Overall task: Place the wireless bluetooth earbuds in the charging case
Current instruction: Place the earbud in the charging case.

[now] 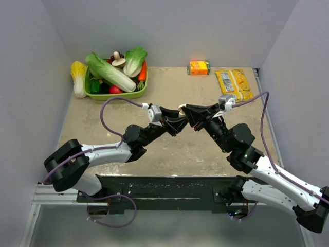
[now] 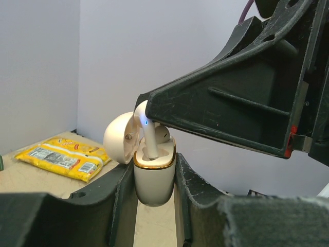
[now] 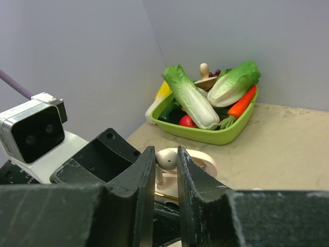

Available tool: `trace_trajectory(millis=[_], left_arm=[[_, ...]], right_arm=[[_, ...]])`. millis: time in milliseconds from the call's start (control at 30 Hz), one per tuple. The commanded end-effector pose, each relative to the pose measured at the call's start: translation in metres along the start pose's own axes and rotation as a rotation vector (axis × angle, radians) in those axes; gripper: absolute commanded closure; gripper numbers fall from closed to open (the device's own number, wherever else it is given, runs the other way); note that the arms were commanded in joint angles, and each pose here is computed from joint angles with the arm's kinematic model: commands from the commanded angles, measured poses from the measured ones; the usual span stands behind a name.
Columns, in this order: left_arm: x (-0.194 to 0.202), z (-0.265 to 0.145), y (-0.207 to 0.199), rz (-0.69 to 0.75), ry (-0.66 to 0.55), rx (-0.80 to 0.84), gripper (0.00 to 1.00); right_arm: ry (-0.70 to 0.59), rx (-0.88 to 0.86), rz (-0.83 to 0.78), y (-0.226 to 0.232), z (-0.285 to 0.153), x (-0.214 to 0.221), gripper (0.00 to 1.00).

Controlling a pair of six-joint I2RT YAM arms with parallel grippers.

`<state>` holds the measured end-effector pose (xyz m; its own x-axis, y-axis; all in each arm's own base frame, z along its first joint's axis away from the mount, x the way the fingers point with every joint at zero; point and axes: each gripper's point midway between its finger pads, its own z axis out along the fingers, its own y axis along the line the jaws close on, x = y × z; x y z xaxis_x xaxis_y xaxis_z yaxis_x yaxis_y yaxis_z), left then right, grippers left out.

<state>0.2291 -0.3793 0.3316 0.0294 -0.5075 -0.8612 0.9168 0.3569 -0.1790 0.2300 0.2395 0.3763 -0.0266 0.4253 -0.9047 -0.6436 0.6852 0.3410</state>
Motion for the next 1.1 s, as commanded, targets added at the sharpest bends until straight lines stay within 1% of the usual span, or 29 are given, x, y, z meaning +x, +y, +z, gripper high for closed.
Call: trace_trajectory(millis=[0,400,567,733,767,833,867,933,967,1067], left_arm=[[-0.130,-0.005,-0.038,0.085,-0.499,0.152,1.00],[-0.132,-0.004,-0.039,0.086,-0.504,0.155,1.00],[-0.133,-0.004,-0.039,0.091,-0.508,0.155,1.00],[-0.135,-0.005,-0.040,0.098,-0.512,0.155,1.00],[-0.135,-0.005,-0.040,0.099,-0.511,0.154,1.00],[-0.136,-0.005,-0.039,0.101,-0.512,0.150,1.00],[-0.137,-0.006,-0.040,0.104,-0.515,0.152,1.00],[-0.136,-0.006,-0.039,0.106,-0.513,0.149,1.00],[-0.136,-0.006,-0.039,0.107,-0.511,0.148,1.00],[-0.135,-0.007,-0.038,0.108,-0.511,0.145,1.00]], right_arm=[[0.005,-0.008,-0.007,0.002,0.002,0.003,1.00],[0.040,-0.014,-0.029,0.001,0.002,0.011,1.00],[0.077,-0.038,-0.054,0.004,-0.001,0.019,1.00],[0.115,-0.021,-0.068,0.000,-0.003,0.025,0.99],[0.117,-0.018,-0.069,0.000,-0.002,0.024,0.93],[0.125,-0.016,-0.072,-0.001,-0.003,0.025,0.86],[0.125,-0.011,-0.071,-0.001,-0.003,0.024,0.78],[0.121,-0.002,-0.070,-0.002,-0.004,0.022,0.71],[0.120,0.006,-0.066,-0.003,-0.004,0.022,0.67],[0.097,0.025,-0.058,-0.005,-0.004,0.013,0.61]])
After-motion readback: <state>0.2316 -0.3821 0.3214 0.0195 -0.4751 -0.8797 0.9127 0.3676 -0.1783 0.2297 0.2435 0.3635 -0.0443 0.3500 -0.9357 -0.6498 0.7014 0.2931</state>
